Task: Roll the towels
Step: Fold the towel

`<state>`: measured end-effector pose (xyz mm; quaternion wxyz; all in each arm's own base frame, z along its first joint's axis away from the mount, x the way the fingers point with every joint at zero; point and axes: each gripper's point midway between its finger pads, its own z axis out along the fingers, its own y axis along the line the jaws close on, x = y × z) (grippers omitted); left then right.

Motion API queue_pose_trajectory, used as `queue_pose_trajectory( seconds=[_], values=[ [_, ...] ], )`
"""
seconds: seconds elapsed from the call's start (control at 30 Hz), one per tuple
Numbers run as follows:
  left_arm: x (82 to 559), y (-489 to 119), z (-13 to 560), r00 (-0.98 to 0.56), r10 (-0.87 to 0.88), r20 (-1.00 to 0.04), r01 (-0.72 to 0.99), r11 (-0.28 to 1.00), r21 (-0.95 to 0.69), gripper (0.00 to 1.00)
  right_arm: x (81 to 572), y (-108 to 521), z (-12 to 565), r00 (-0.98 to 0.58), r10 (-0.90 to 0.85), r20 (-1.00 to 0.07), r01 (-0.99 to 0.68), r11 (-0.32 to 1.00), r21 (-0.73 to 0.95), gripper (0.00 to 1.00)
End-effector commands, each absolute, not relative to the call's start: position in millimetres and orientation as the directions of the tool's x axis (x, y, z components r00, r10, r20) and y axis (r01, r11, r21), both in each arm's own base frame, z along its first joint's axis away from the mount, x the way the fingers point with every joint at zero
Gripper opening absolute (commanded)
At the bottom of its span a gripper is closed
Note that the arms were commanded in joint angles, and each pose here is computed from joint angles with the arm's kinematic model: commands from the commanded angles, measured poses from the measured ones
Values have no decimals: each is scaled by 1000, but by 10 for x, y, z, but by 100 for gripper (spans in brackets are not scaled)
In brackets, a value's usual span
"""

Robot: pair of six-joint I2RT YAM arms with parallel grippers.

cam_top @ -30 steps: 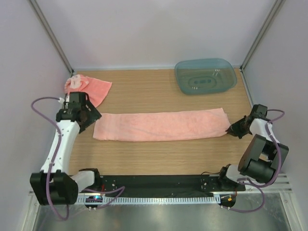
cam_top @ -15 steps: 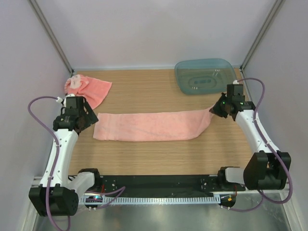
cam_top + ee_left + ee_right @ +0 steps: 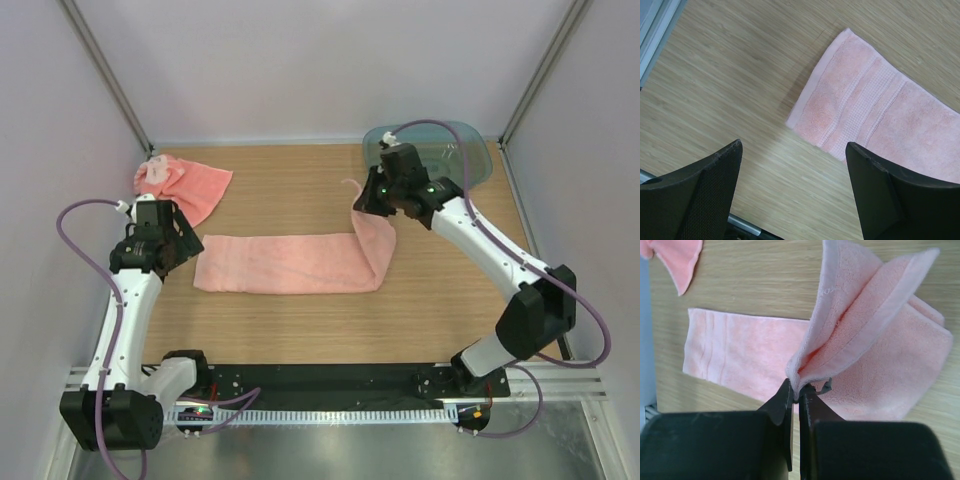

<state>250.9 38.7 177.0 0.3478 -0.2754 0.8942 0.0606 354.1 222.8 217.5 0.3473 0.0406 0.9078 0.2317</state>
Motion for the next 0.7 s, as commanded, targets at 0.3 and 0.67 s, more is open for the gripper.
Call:
queue_pose_trajectory(
  seconds=[0.3,0.67],
  values=[
    [2541,465,1942,-543,-448,-710,-554,827,-98,84,3463,3695,2620,-704,66,-707,-386,800,460,1],
    [2528,509,1951,-536,-445,-717,-569,818,-83,84,3394,4458,2437,-709,-18,-705,-466,763,449,1]
  ],
)
